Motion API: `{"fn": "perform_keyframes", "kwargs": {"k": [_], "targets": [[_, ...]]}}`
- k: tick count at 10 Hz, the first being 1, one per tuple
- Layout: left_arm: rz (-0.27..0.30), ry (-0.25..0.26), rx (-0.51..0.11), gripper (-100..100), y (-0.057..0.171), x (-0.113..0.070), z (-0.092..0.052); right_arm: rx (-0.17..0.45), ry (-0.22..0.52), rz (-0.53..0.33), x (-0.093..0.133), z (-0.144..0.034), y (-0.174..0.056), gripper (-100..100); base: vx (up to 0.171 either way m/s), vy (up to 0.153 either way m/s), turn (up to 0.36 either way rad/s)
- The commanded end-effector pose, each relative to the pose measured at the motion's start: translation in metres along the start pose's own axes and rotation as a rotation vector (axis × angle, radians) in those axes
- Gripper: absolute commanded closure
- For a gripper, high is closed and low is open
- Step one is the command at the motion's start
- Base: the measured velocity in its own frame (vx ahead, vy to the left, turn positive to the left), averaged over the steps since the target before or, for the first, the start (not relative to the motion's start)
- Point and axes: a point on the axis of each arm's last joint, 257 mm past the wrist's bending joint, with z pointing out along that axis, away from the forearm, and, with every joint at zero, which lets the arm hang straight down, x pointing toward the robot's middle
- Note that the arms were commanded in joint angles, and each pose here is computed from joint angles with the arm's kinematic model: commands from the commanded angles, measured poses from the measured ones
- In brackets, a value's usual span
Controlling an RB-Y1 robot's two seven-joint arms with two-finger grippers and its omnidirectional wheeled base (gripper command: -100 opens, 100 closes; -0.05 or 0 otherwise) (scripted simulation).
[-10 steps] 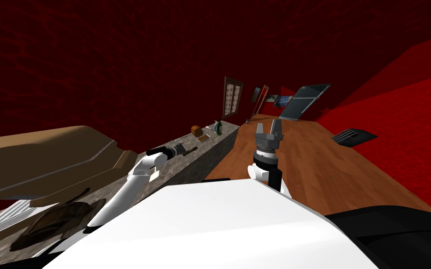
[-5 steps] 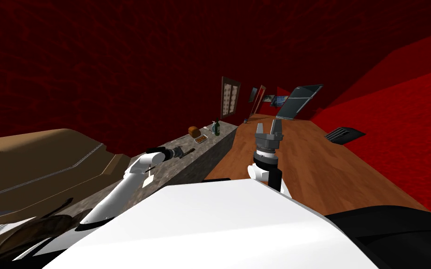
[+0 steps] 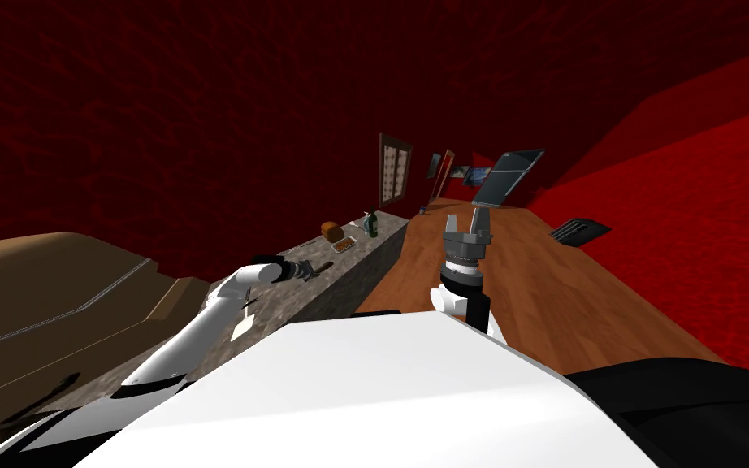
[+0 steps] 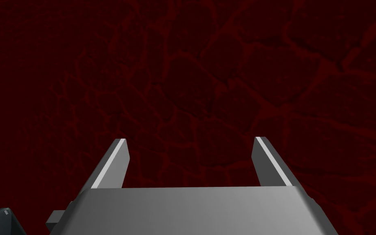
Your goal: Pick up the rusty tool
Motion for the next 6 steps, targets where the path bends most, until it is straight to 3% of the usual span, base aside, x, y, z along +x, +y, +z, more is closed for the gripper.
{"fn": "perform_keyframes", "kwargs": {"k": [1,6], "targets": [[-0.017,-0.039,-0.04,-100,0.006,-0.013,-0.001,0.0,0.0,0.0,0.0,0.0,0.0,0,0.045,-0.027,-0.053],[-0.11,-0.182,-0.156,-100,0.014,-0.062,-0.015,0.0,0.0,0.0,0.0,0.0,0.0,0,0.044,-0.03,-0.074]]}}
